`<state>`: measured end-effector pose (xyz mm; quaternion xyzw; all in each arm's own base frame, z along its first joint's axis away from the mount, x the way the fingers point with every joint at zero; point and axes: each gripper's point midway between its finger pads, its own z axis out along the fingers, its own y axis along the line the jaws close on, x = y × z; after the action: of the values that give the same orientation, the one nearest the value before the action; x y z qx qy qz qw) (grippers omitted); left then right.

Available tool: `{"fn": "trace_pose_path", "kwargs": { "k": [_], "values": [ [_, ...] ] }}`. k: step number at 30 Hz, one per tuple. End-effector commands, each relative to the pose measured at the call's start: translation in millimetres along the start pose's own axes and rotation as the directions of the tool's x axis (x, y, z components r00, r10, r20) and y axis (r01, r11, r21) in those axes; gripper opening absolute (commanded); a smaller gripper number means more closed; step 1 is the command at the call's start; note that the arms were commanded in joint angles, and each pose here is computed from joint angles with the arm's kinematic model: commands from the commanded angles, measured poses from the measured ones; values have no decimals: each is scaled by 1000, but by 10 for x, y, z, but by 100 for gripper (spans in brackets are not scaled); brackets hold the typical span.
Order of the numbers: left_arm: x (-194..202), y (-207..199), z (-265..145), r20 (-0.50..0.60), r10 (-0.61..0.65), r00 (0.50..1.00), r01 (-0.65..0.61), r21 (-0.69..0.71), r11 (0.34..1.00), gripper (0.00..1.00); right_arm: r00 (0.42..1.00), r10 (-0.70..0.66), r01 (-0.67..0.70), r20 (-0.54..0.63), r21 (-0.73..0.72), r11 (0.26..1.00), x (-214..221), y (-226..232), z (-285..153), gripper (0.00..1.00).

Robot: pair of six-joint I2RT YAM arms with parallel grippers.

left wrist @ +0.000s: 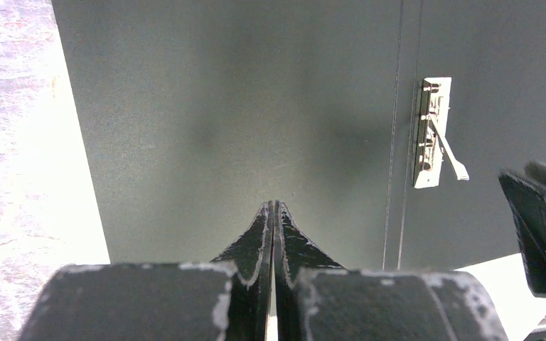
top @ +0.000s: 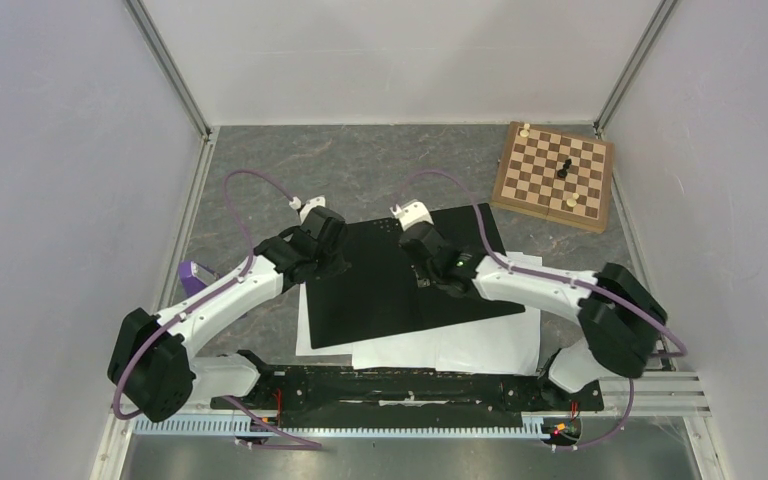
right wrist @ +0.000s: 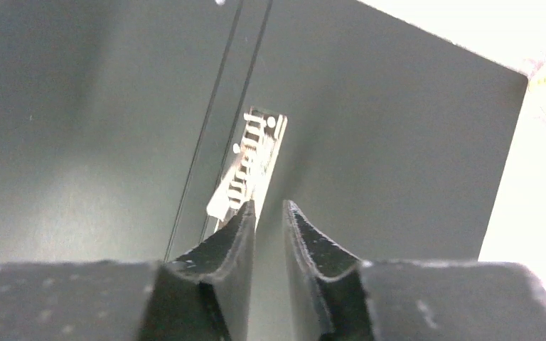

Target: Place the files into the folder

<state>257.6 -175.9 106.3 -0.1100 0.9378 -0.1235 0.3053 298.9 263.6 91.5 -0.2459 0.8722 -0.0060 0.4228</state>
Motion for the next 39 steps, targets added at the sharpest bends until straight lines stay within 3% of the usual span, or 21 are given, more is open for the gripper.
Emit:
{"fn": "trace_pose_path", "kwargs": {
  "k": [1,10,15,32,39],
  "values": [
    [-159,-101,-123,39,18,999,-20,47,999,2,996,91,-90,21,-45,995,111,-74,-281,20],
    [-146,-119,-135,30,7,1000,-9,57,998,2,992,122,-118,-5,-314,942,278,375,-288,12],
    [-166,-93,-181,41,9,999,-11,51,999,2,989,148,-145,-20,-359,922,200,457,-131,11],
    [-171,-78,-163,38,15,999,-17,38,999,2,986,164,-166,-34,-316,934,-173,232,566,10],
    [-170,-103,-133,30,21,999,-22,40,999,2,989,142,-144,-27,-281,949,-293,194,748,18]
  ]
}}
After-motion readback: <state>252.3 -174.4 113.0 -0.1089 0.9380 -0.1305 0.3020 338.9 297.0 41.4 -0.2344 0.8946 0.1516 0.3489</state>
